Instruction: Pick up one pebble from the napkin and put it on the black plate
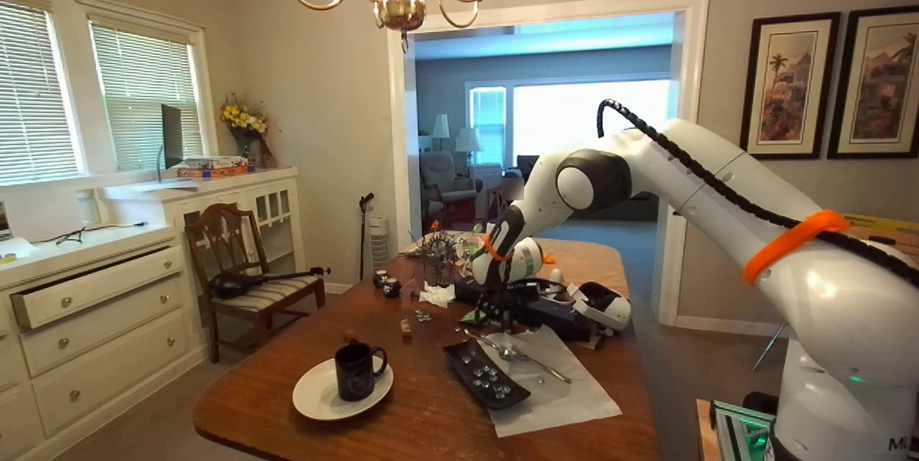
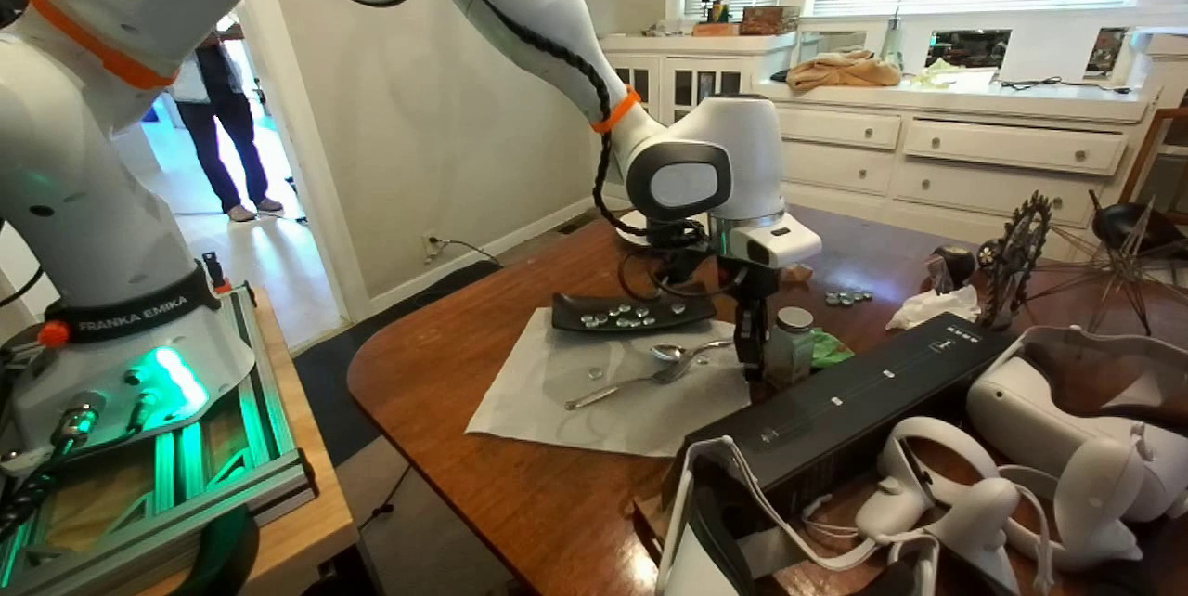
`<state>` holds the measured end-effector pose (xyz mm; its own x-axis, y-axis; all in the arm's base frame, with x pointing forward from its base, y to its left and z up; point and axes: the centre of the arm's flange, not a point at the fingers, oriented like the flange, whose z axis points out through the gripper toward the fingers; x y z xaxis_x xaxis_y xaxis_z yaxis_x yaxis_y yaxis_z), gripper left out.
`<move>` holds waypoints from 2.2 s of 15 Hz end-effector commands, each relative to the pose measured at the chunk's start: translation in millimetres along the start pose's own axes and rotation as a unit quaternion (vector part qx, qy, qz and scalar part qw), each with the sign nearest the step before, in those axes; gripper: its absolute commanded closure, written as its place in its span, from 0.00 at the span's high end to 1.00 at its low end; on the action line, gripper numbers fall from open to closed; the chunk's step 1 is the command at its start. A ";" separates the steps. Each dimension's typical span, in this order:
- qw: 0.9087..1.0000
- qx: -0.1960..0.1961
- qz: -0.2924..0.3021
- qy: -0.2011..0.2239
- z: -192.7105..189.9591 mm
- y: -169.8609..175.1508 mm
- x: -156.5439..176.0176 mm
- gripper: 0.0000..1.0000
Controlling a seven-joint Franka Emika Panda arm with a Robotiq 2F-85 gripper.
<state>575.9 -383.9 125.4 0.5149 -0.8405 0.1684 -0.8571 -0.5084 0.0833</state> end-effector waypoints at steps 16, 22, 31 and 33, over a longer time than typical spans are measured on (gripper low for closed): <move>0.988 -0.043 -0.151 -0.013 -93.7 42.2 -90.4 0.00; 0.986 -0.057 -0.155 -0.025 -82.2 46.0 -99.8 0.00; 0.991 -0.079 -0.105 -0.033 -43.3 67.6 -97.2 0.77; 0.992 -0.084 -0.089 -0.031 -35.5 74.2 -96.6 0.74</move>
<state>466.7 -328.6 164.5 0.6875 -0.7246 0.0476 -0.7098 -0.6567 0.2548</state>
